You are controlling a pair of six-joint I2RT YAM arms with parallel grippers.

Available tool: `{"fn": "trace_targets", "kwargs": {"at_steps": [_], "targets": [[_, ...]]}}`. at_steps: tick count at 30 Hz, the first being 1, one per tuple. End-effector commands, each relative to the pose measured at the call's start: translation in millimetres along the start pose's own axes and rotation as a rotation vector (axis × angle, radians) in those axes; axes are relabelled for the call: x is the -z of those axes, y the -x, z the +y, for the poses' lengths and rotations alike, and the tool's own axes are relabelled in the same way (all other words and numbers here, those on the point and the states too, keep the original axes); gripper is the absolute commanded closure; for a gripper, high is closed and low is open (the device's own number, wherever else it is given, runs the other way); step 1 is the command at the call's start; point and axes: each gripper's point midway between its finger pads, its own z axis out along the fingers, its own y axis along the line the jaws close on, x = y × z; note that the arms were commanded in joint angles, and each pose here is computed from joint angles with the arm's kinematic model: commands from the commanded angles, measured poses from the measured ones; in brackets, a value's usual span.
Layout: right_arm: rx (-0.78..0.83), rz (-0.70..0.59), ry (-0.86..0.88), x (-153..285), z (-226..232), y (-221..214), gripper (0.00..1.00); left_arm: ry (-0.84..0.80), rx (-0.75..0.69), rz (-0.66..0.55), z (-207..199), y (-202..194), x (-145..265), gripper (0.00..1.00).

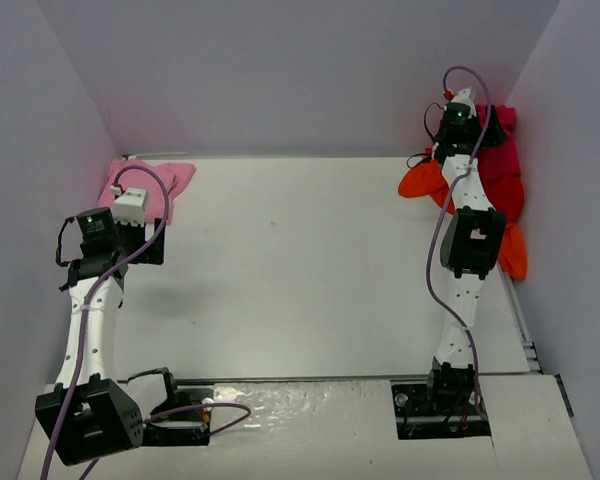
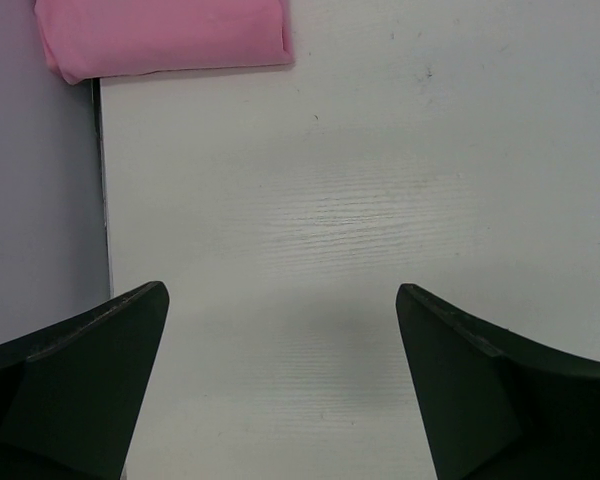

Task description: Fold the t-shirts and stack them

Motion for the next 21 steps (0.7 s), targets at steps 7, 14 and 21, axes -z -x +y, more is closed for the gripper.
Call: {"fn": "trace_targets", "kwargs": {"at_steps": [7, 14, 21], "targets": [[-0.084, 0.0, -0.191, -13.9, -55.5, -0.8, 1.0, 0.033, -0.015, -0.089, 12.6, 32.4, 4.1, 0.03], [-0.135, -0.077, -0.101, 36.7, -70.3, 21.4, 1.0, 0.033, -0.017, -0.102, 10.4, 29.3, 7.3, 0.03], [-0.274, -0.275, 0.069, 144.2, -120.1, 73.2, 1.0, -0.006, -0.021, -0.148, 0.1, 37.7, 13.6, 0.03]]}}
